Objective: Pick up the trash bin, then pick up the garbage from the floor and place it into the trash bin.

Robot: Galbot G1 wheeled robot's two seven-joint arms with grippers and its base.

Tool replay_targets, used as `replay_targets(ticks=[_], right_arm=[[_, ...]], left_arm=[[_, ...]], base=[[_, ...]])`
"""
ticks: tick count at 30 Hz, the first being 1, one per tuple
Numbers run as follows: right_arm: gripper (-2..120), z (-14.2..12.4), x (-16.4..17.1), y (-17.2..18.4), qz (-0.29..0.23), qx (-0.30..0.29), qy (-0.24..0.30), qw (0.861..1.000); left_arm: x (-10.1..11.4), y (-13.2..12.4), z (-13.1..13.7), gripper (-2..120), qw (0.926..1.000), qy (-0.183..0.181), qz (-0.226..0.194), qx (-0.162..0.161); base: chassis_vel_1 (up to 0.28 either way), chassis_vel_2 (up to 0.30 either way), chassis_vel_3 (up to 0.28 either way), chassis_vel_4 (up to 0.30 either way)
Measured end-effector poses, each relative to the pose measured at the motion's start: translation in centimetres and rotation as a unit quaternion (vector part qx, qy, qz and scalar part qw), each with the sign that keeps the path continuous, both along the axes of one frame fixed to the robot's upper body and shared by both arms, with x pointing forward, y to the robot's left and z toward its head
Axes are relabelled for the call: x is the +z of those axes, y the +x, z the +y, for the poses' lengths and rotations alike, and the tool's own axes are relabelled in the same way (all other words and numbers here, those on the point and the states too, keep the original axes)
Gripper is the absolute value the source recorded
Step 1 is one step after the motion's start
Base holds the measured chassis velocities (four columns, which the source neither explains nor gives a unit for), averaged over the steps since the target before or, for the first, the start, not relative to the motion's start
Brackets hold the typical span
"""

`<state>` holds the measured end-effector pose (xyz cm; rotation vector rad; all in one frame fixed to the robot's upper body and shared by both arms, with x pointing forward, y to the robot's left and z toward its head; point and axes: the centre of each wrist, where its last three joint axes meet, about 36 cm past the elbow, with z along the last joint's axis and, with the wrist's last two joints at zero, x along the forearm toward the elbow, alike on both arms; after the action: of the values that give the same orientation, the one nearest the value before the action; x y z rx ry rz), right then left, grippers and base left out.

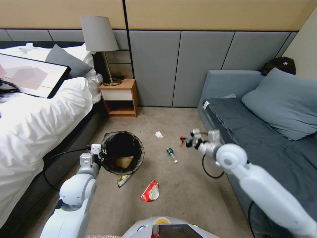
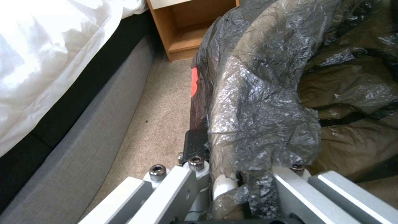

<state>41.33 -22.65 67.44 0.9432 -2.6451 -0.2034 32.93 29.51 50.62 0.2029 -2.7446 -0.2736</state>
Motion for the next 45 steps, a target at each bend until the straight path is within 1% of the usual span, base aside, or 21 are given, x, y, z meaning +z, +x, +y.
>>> replay_targets(ticks=[3,5,6,8,11,13,15,16,18,19,22,23,25,26,27,30,31,33,37,41,45], right_arm=[[0,1.8,3.0,0.0,0.006,0.056,0.042,0.998],[0,2.1,3.5,0.1,0.006,0.065,0.046,0.997],[0,3.0,4.9,0.3,0.004,0.087,0.053,0.995],[0,3.2,5.1,0.4,0.004,0.092,0.053,0.994],[0,6.6,6.6,1.6,0.011,0.142,0.035,0.989],[0,7.0,6.6,1.7,0.013,0.147,0.032,0.989],[0,9.6,6.1,2.3,0.027,0.17,0.014,0.985],[0,9.6,6.1,2.3,0.027,0.17,0.014,0.985],[0,11.5,5.3,2.6,0.04,0.182,0.002,0.982],[0,11.5,5.3,2.6,0.04,0.182,0.002,0.982],[0,14.7,3.3,3.0,0.061,0.202,-0.02,0.977],[0,14.7,3.3,3.0,0.061,0.202,-0.02,0.977],[0,17.0,2.2,3.0,0.071,0.219,-0.03,0.973],[0,17.8,1.8,2.9,0.075,0.226,-0.032,0.971],[0,17.8,1.8,2.9,0.075,0.226,-0.032,0.971],[0,20.5,0.0,2.3,0.09,0.248,-0.051,0.963],[0,20.5,0.0,2.3,0.09,0.248,-0.051,0.963],[0,21.4,-1.4,2.1,0.101,0.251,-0.064,0.96],[0,22.0,-3.3,1.8,0.116,0.252,-0.075,0.958],[0,22.0,-4.8,1.9,0.129,0.245,-0.087,0.957],[0,21.9,-5.7,2.2,0.14,0.238,-0.091,0.957]], left_arm=[[-0.1,0.2,0.1,0,1.0,-0.001,0.0,0.002],[-0.1,0.2,0.1,0,1.0,-0.001,0.0,0.002],[-0.2,0.3,0.1,0,1.0,-0.001,0.001,0.004],[-0.2,0.3,0.1,0,1.0,-0.002,0.001,0.004],[-0.4,0.4,0.1,0,1.0,-0.004,0.002,0.007],[-0.5,0.4,0.1,0,1.0,-0.005,0.003,0.007],[-0.6,0.5,0.1,0,0.9999,-0.006,0.003,0.009],[-0.6,0.5,0.1,0,0.9999,-0.006,0.003,0.009],[-0.6,0.5,0.1,0,0.9999,-0.007,0.004,0.01],[-0.6,0.5,0.1,0,0.9999,-0.007,0.004,0.01],[-0.7,0.6,0.1,0,0.9999,-0.007,0.004,0.01],[-0.7,0.6,0.1,0,0.9999,-0.007,0.004,0.01],[-0.6,0.7,0.2,0,0.9999,-0.005,0.003,0.011],[-0.6,0.7,0.3,0,0.9999,-0.004,0.003,0.011],[-0.6,0.7,0.3,0,0.9999,-0.004,0.003,0.011],[-0.6,0.7,0.4,0,0.9999,-0.003,0.004,0.013],[-0.6,0.7,0.4,0,0.9999,-0.003,0.004,0.013],[-0.7,0.7,0.5,0,0.9999,-0.005,0.005,0.014],[-0.7,0.6,0.5,0,0.9999,-0.006,0.005,0.015],[-0.8,0.6,0.6,0,0.9998,-0.006,0.006,0.018],[-0.9,0.6,0.5,0,0.9998,-0.009,0.007,0.018]], base=[[0.0,0.0,0.0,0.0],[0.0,0.0,0.0,0.0],[0.0,0.0,0.0,0.0],[0.0,0.0,0.0,0.0],[0.0,0.0,0.0,0.0],[0.0,0.0,0.0,0.0],[0.0,0.0,0.0,0.0],[0.0,0.0,0.0,0.0],[0.0,0.0,0.0,0.0],[0.0,0.0,0.0,0.0],[0.0,0.0,0.0,0.0],[0.0,0.0,0.0,0.0],[0.0,0.0,0.0,0.0],[0.0,0.0,0.0,0.0],[0.0,0.0,0.0,0.0],[0.0,0.0,0.0,0.0],[0.0,0.0,0.0,0.0],[0.0,0.0,0.0,0.0],[0.0,0.0,0.0,0.0],[0.0,0.0,0.0,0.0],[0.0,0.0,0.0,0.0]])
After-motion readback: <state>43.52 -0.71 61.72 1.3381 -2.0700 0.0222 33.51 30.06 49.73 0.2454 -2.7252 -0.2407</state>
